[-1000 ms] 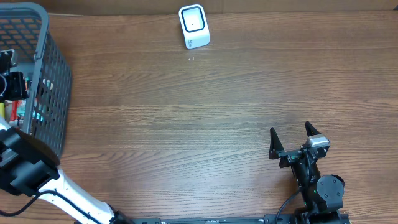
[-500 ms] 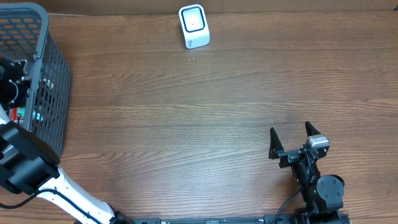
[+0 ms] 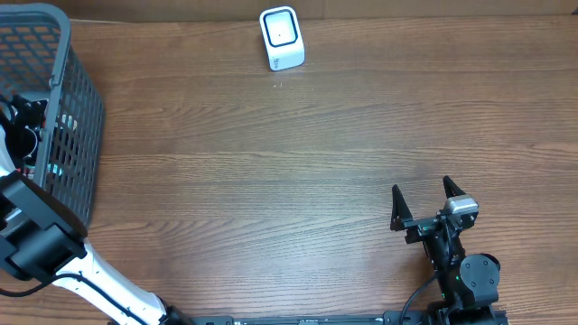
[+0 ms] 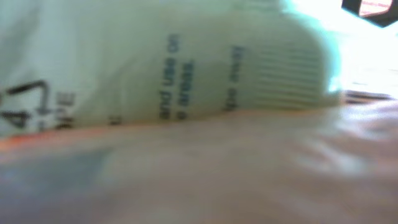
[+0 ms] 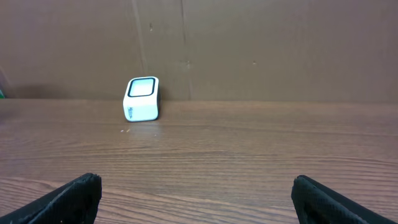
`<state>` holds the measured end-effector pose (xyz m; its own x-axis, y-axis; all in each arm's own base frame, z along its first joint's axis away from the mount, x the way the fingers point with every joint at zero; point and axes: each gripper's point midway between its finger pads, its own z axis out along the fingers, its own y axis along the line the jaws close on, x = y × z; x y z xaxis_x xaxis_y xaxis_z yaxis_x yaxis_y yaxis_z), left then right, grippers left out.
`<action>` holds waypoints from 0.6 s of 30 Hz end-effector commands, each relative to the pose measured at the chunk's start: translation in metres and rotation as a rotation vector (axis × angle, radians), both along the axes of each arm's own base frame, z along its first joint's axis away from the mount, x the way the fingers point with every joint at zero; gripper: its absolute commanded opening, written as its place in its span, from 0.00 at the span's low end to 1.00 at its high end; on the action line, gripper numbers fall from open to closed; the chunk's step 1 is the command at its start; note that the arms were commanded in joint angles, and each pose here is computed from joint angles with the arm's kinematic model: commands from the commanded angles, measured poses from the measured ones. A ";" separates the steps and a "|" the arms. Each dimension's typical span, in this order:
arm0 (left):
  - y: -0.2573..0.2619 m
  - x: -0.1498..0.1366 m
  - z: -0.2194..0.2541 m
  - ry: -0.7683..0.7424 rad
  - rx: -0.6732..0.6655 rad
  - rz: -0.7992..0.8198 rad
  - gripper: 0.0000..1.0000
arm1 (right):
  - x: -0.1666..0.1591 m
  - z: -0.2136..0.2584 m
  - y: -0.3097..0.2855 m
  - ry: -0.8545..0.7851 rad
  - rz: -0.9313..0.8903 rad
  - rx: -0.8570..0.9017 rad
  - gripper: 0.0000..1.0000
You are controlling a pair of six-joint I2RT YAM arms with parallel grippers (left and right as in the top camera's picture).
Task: Scan the item barcode
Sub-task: 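Lower the left gripper into the basket and grasp a teal-orange snack pack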
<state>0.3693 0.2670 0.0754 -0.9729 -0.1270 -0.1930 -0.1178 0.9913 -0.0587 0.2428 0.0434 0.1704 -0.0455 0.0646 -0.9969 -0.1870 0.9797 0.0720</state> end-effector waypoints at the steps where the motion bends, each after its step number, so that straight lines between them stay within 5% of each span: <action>1: -0.004 -0.003 -0.012 0.027 -0.020 0.003 0.45 | 0.001 -0.004 0.000 0.006 -0.001 0.007 1.00; 3: -0.006 -0.002 -0.010 0.017 -0.028 0.002 0.27 | 0.001 -0.004 0.000 0.006 -0.001 0.007 1.00; 5: -0.006 0.002 -0.007 0.000 -0.033 0.000 0.24 | 0.001 -0.004 0.000 0.006 -0.001 0.007 1.00; 18: 0.012 0.026 0.058 -0.112 0.024 0.096 0.20 | 0.001 -0.004 0.000 0.006 -0.001 0.007 1.00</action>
